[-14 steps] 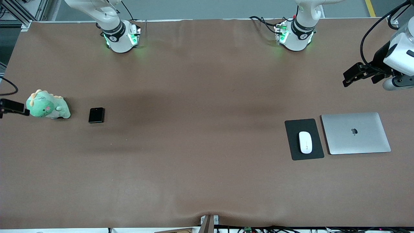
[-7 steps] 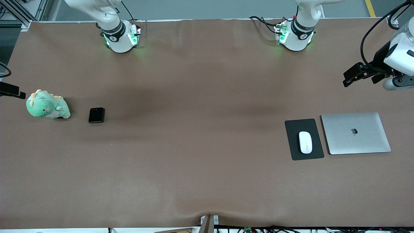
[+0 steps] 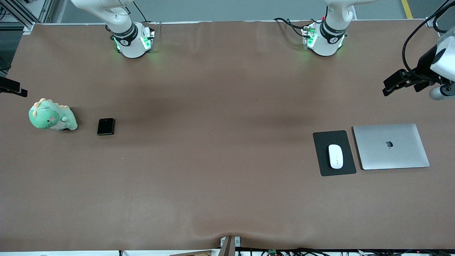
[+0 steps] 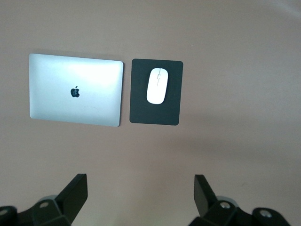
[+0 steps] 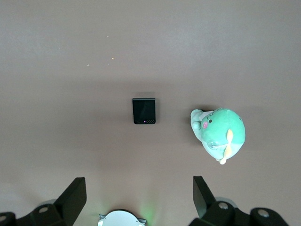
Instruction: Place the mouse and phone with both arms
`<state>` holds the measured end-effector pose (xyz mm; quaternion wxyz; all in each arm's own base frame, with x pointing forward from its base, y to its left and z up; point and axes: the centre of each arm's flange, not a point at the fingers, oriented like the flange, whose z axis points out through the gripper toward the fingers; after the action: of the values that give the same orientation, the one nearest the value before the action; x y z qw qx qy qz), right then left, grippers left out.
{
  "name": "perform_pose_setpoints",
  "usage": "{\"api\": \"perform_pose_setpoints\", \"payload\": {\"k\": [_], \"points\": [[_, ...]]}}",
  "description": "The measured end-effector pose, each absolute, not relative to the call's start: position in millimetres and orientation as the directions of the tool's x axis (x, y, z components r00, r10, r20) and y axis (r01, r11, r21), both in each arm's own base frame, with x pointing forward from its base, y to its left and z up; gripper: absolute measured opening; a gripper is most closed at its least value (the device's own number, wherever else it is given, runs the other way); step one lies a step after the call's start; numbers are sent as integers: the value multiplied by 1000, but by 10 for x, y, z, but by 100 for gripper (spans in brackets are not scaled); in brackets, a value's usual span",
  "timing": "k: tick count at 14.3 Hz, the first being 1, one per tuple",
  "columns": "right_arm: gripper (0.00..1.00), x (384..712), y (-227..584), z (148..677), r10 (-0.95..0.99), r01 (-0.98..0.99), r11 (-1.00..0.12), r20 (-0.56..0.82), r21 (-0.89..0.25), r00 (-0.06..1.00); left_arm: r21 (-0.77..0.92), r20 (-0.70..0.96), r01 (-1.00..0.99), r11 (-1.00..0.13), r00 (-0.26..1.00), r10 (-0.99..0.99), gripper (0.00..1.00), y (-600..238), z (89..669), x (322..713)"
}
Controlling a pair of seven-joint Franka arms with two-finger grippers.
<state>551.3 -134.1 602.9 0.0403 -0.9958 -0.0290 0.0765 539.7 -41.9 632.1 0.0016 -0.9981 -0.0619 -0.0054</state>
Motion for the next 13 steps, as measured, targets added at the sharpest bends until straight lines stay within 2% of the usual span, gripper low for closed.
{"api": "perform_pose_setpoints", "payload": {"k": [6,13], "points": [[100,5409,-1107,6066,111,100,-992,-156,-73,982,-3,9,134,-991,991,134,100,-360,6320,5399],[100,5436,-949,6064,127,117,-991,-156,-67,980,-3,10,134,-991,991,134,100,-360,6325,5398]]}}
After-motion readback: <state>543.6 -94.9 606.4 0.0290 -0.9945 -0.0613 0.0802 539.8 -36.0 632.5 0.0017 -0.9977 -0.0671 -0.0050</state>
